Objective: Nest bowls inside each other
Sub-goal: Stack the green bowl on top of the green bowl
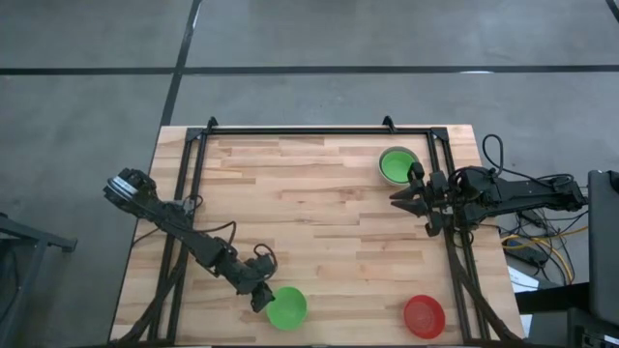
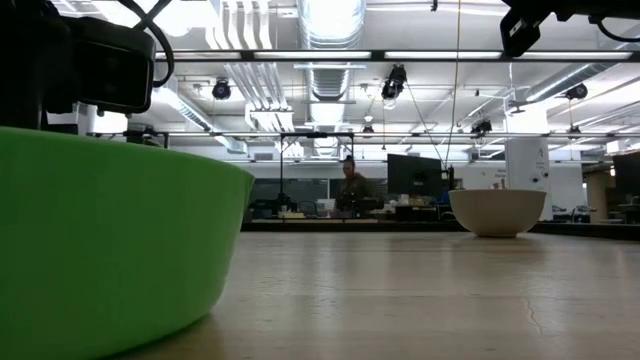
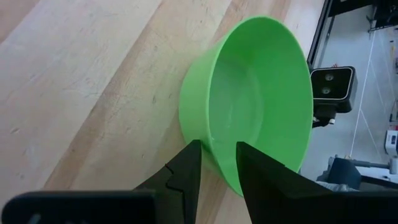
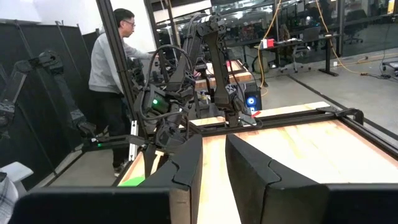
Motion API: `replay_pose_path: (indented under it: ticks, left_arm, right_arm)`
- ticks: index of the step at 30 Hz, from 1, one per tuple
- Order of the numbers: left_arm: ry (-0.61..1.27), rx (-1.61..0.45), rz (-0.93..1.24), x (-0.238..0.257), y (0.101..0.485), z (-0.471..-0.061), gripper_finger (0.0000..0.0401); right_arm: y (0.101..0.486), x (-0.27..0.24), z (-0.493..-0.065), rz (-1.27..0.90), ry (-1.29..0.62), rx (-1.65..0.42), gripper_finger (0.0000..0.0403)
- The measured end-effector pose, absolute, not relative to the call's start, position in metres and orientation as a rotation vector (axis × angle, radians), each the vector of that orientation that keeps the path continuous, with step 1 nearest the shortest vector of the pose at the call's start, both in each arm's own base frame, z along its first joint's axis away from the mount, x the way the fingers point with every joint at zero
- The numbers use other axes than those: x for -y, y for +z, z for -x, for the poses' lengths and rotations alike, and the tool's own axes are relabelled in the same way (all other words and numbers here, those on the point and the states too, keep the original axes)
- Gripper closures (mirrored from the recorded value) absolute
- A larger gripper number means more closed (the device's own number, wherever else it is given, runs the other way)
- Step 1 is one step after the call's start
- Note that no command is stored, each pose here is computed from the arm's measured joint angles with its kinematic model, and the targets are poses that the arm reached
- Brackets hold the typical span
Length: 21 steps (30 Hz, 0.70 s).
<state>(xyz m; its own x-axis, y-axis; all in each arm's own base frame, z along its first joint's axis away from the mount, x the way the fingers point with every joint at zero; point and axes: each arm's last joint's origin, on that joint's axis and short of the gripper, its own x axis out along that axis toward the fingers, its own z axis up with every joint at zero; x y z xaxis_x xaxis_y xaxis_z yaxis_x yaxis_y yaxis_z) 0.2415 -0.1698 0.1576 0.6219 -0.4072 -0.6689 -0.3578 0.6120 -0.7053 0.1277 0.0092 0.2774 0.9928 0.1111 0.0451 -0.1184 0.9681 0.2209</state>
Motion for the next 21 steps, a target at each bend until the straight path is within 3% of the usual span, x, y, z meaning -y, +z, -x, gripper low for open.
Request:
replay_pose_path:
  ticks: [21]
  left_arm:
    - [-0.021, -0.931, 0.956, 0.1695, 0.1576, -0.2416, 0.0295]
  right_arm:
    - [0.2774, -0.0092, -0.1277, -0.225, 0.116, 0.032, 0.0335]
